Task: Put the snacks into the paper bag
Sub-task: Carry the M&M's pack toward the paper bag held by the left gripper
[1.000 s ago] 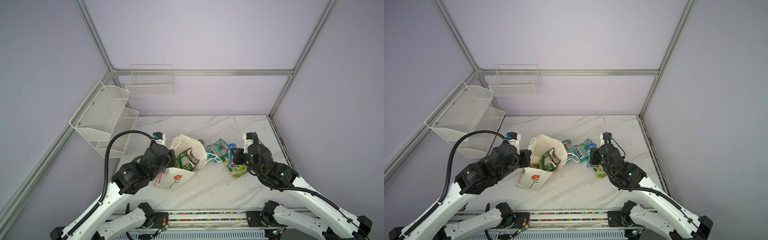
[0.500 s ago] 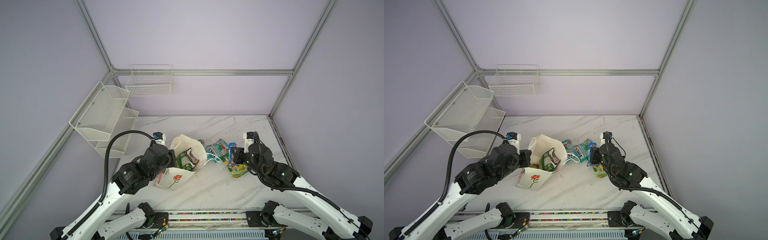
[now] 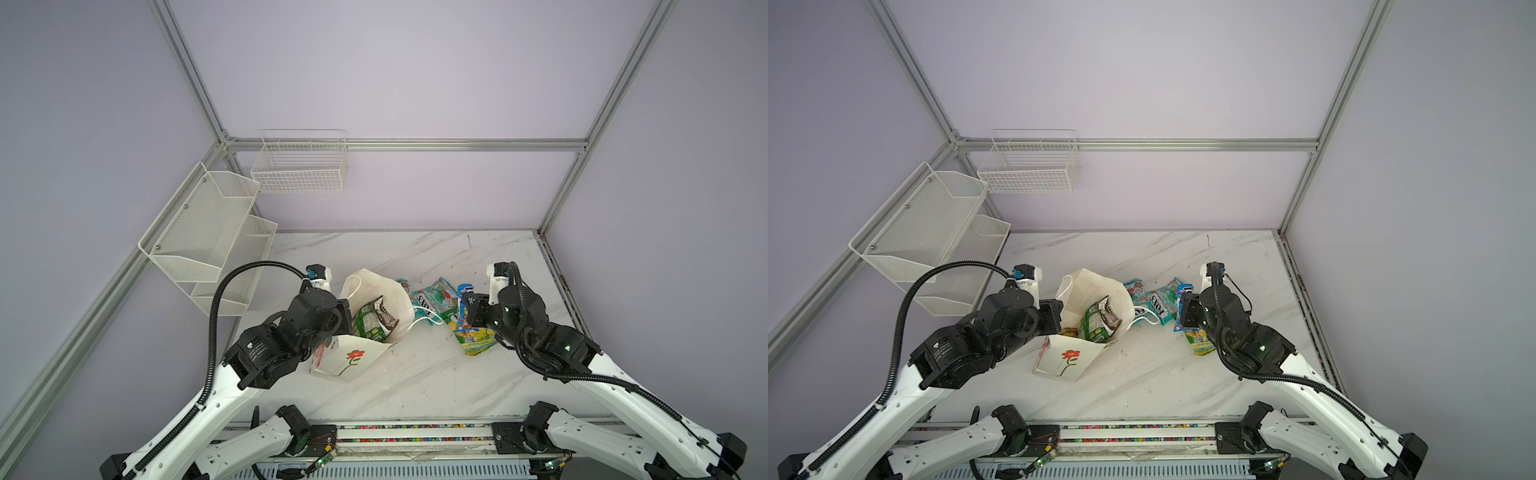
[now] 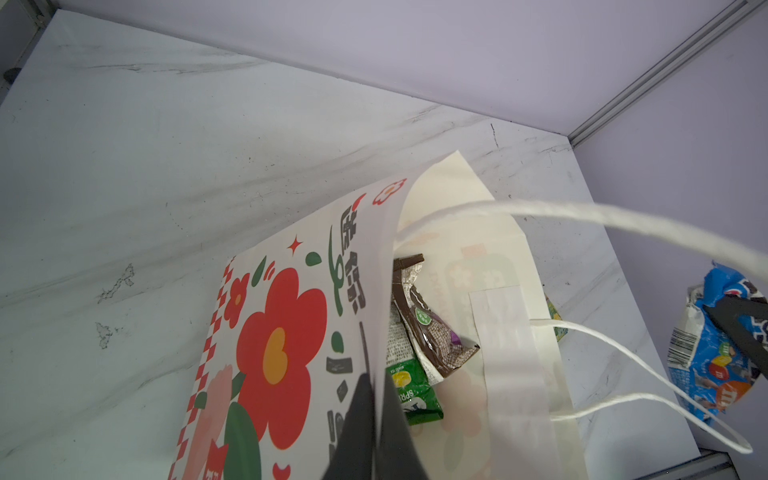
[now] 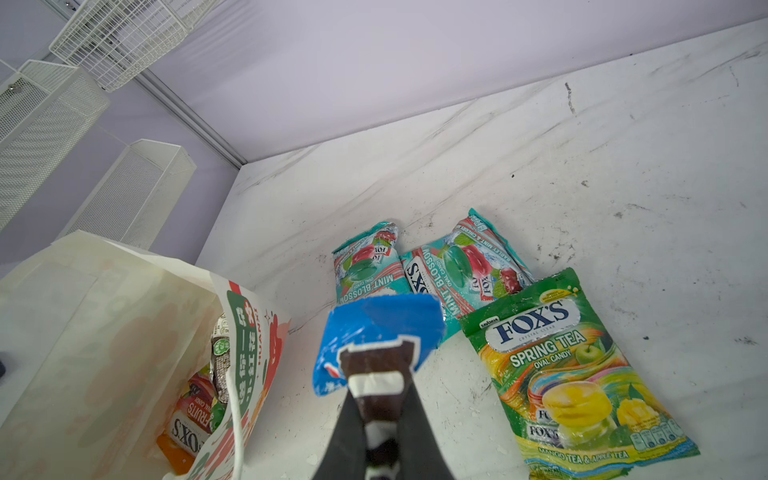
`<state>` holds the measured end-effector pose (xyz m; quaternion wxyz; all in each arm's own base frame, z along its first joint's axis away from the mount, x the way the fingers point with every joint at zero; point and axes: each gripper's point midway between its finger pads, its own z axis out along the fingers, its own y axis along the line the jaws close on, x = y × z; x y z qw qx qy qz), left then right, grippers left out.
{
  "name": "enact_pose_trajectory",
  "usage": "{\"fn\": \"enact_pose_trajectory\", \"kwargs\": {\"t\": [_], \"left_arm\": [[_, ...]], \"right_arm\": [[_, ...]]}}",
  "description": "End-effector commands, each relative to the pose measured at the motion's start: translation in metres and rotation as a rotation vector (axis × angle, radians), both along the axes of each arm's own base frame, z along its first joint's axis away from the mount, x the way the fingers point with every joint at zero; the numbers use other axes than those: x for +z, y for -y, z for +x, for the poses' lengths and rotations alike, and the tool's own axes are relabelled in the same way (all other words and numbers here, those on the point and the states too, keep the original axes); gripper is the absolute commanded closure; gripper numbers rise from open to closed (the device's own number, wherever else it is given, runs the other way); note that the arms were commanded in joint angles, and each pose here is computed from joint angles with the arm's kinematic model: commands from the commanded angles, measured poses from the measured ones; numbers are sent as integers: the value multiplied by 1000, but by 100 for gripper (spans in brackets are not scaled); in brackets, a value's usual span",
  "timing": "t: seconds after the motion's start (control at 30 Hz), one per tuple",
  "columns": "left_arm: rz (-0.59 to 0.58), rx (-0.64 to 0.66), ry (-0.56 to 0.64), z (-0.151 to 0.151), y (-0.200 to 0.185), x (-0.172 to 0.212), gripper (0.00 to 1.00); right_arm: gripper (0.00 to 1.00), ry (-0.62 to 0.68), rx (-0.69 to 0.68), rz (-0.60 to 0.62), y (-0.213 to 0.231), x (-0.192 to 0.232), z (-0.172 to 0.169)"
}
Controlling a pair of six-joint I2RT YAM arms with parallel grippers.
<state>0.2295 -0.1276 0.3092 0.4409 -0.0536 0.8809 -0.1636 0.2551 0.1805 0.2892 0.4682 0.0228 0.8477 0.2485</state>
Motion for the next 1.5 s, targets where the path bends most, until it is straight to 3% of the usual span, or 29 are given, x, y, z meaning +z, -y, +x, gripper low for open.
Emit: {"fn": "enact_pose_trajectory", "kwargs": {"t": [0.0, 0.67, 1.47], "left_arm": [[-67, 31, 81, 8, 1, 17, 100], [-64, 42, 74, 6, -2, 13, 100], [-66, 42, 63, 7, 0, 10, 100]], "right_arm": [[87, 77, -10, 38, 4, 32, 2], [88, 149, 72, 117, -26, 75, 13], [90, 136, 212, 242, -76, 80, 24]]}}
